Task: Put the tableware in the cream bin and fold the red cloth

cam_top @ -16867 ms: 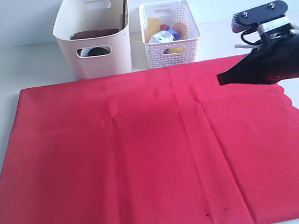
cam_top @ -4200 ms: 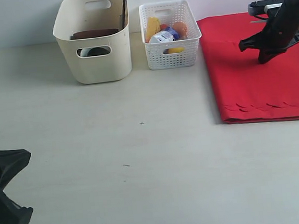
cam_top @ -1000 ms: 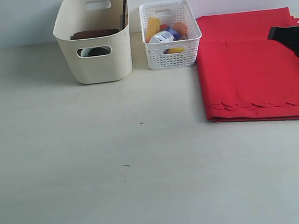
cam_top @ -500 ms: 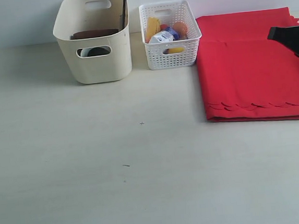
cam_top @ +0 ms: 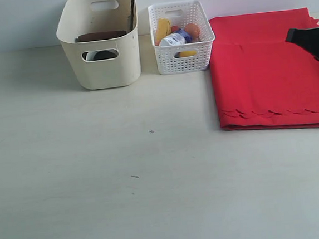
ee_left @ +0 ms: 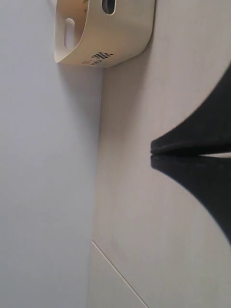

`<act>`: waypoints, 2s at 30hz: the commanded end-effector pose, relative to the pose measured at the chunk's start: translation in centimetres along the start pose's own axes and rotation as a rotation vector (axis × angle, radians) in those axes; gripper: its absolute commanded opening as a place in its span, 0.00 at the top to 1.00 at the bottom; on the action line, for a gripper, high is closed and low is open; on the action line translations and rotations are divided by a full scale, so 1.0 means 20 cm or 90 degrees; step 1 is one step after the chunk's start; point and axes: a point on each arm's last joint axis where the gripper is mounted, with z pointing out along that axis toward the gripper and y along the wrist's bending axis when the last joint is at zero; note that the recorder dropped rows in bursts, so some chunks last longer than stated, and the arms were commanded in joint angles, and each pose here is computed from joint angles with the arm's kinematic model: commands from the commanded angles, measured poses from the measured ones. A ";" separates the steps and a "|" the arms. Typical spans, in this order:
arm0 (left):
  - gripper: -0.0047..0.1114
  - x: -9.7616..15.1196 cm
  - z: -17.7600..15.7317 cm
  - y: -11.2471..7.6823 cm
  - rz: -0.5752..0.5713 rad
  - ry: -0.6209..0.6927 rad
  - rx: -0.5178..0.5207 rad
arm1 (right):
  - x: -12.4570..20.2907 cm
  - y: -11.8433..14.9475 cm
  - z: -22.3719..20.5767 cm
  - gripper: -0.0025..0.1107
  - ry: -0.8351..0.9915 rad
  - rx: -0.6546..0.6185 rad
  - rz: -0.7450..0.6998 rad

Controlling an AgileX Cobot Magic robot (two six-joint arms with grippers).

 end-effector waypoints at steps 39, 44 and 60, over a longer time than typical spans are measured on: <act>0.95 0.00 0.00 0.00 0.002 0.003 0.000 | 0.48 -0.18 -0.96 0.98 -0.246 -0.109 -0.073; 0.95 0.00 0.00 0.00 0.002 0.003 0.000 | 0.51 -0.19 -1.00 0.98 -0.267 -0.117 -0.096; 0.95 0.00 0.00 0.00 0.002 0.005 0.000 | 0.51 -0.19 -1.00 0.98 -0.262 -0.118 -0.092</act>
